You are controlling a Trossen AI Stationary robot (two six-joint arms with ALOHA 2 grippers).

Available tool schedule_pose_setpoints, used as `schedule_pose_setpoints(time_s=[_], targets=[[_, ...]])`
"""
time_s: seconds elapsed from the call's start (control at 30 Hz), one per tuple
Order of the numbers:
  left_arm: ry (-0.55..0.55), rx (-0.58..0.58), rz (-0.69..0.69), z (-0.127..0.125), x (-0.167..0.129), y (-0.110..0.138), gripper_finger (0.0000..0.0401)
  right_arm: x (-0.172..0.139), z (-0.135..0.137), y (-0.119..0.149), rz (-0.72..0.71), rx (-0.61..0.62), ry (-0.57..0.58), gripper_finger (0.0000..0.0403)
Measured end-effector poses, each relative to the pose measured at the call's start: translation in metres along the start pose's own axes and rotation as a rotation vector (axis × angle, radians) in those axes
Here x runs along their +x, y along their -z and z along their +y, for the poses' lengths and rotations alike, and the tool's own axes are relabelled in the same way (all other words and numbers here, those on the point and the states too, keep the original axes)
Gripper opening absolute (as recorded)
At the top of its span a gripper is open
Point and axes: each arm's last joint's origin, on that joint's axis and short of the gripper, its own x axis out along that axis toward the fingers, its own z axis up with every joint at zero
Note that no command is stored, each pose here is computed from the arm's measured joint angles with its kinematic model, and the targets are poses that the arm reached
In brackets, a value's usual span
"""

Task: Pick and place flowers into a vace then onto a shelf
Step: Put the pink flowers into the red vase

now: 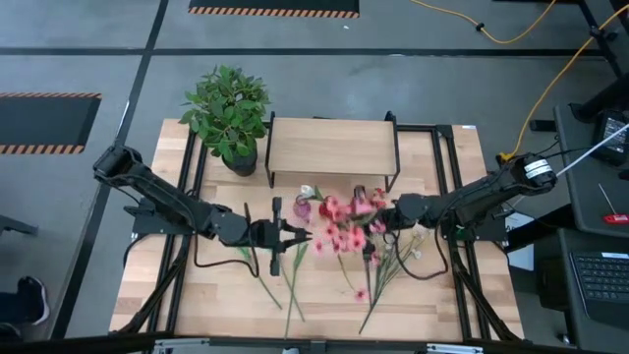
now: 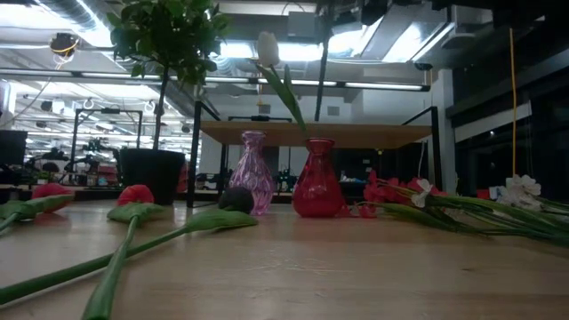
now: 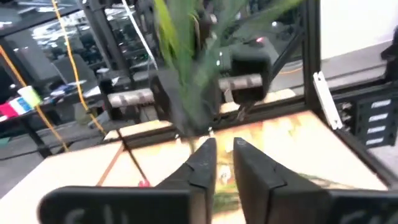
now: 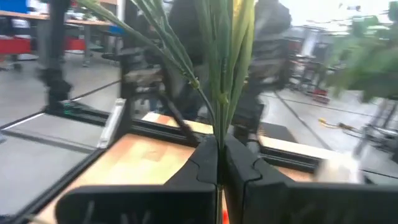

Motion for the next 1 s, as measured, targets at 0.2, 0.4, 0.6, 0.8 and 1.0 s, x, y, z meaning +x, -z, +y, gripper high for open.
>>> schedule_pose_setpoints(time_s=[0.2, 0.4, 0.6, 0.8, 1.0], targets=[[-0.021, -0.021, -0.014, 0.000, -0.012, 0.020, 0.0004, 0.001, -0.024, 0.002, -0.005, 0.022, 0.002, 0.0001], [-0.026, -0.097, -0.028, 0.005, -0.033, 0.024, 0.0003, 0.000, -0.046, 0.005, 0.008, 0.021, 0.073, 0.0001], [-0.004, -0.166, -0.033, 0.003, -0.050, 0.028, 0.0001, -0.005, -0.061, 0.002, 0.011, 0.041, 0.123, 0.0001], [0.018, -0.164, -0.035, -0.003, -0.054, 0.027, 0.0005, -0.013, -0.066, -0.006, 0.019, 0.039, 0.139, 0.0001], [0.023, -0.164, -0.035, -0.004, -0.055, 0.027, 0.0001, -0.012, -0.066, -0.001, 0.058, 0.038, 0.136, 0.0002]])
